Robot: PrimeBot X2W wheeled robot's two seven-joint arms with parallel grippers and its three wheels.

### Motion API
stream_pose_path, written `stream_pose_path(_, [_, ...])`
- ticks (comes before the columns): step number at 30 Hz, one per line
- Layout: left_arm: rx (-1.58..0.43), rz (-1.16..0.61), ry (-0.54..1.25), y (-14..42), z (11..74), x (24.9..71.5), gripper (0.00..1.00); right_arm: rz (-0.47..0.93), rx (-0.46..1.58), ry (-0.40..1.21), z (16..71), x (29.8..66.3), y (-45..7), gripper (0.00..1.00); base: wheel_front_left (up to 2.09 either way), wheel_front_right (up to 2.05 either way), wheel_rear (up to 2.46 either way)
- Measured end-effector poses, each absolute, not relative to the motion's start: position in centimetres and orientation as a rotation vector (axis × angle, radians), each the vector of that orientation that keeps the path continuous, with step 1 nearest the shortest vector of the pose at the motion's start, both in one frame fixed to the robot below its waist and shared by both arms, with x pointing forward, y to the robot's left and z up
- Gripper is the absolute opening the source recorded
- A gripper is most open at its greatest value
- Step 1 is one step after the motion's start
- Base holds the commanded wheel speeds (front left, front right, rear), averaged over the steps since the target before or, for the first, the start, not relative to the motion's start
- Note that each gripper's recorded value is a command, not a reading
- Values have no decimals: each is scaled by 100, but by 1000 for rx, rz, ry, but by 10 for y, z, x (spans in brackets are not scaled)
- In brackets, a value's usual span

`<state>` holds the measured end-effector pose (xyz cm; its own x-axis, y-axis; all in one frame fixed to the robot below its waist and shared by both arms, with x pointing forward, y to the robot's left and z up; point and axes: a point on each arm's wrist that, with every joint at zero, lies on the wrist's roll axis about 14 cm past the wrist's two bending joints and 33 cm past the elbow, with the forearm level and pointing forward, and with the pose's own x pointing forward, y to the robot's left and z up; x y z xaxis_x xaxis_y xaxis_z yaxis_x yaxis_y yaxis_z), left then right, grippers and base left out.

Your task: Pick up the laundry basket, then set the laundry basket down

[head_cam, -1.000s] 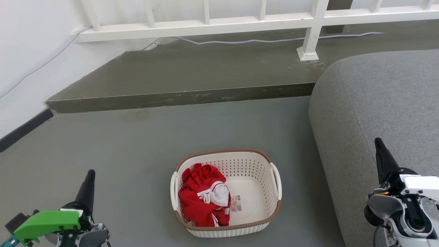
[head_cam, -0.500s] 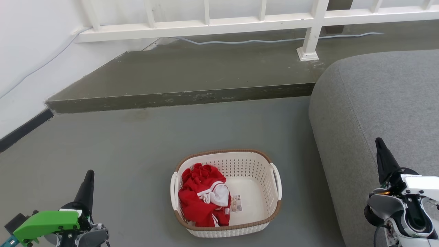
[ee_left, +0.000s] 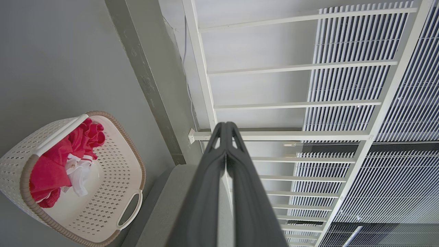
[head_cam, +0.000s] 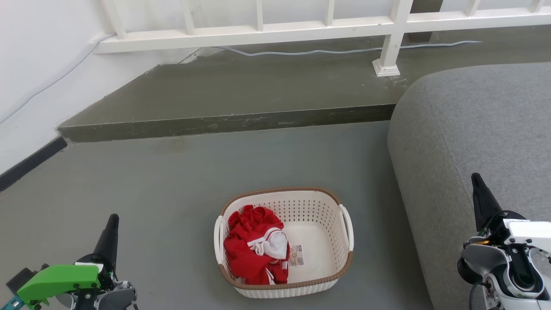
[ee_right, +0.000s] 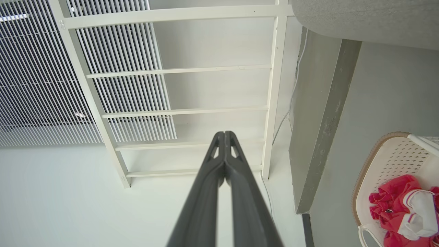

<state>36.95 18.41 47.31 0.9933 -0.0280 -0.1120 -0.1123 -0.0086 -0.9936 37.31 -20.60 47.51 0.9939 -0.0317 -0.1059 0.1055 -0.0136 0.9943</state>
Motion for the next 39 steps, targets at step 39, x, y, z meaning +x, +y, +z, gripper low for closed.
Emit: stream_pose_path(39, [-1579, 72, 109, 185, 472, 371, 0, -110, 1583, 58, 474, 373, -206, 0, 0, 0, 0])
